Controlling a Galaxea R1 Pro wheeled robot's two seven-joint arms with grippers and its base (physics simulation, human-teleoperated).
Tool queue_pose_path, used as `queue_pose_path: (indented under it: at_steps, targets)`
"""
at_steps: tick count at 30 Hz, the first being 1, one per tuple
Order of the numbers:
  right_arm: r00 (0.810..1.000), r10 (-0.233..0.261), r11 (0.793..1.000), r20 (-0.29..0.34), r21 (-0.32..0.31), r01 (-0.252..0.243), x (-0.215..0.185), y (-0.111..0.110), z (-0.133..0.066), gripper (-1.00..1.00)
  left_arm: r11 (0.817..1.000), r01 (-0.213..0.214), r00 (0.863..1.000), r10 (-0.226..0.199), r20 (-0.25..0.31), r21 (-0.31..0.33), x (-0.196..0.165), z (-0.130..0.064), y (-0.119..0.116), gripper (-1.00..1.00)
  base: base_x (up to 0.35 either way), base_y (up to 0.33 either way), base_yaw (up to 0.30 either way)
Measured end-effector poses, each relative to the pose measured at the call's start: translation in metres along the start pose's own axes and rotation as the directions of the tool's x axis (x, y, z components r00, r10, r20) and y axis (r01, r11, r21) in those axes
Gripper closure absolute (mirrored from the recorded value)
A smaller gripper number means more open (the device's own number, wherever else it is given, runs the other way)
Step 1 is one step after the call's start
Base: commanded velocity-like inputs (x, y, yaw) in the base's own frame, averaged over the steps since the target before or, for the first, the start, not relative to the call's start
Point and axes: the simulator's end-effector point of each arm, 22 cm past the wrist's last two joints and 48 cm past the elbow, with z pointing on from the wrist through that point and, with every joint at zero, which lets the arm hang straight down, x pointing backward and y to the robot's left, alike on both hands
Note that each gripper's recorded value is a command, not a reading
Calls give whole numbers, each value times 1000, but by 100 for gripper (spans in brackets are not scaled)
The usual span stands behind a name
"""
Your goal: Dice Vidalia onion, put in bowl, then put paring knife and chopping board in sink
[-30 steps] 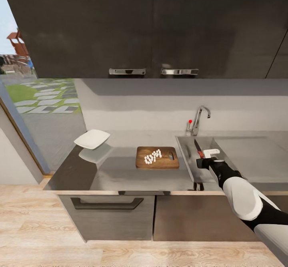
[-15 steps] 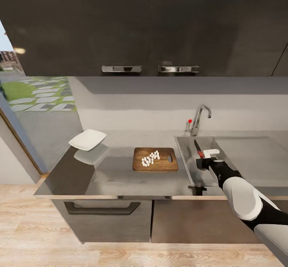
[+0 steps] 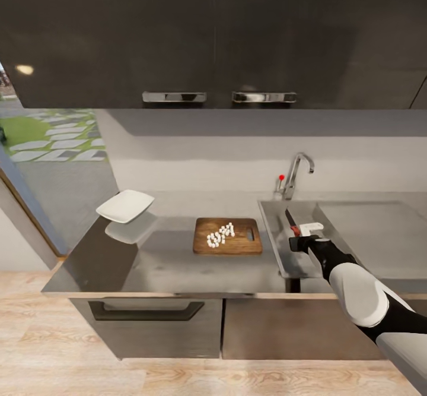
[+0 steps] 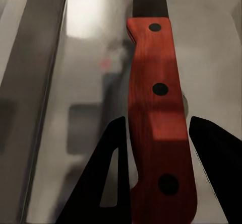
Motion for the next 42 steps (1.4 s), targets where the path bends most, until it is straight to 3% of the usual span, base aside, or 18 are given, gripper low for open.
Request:
queue_pose_path:
  at_steps: [42]
  targets:
    - [998,-5,1000,-65,-13,4,39,9,23,100,1000,-2,998,2,-63,-4,23,-4,2,-100,4,-2,0]
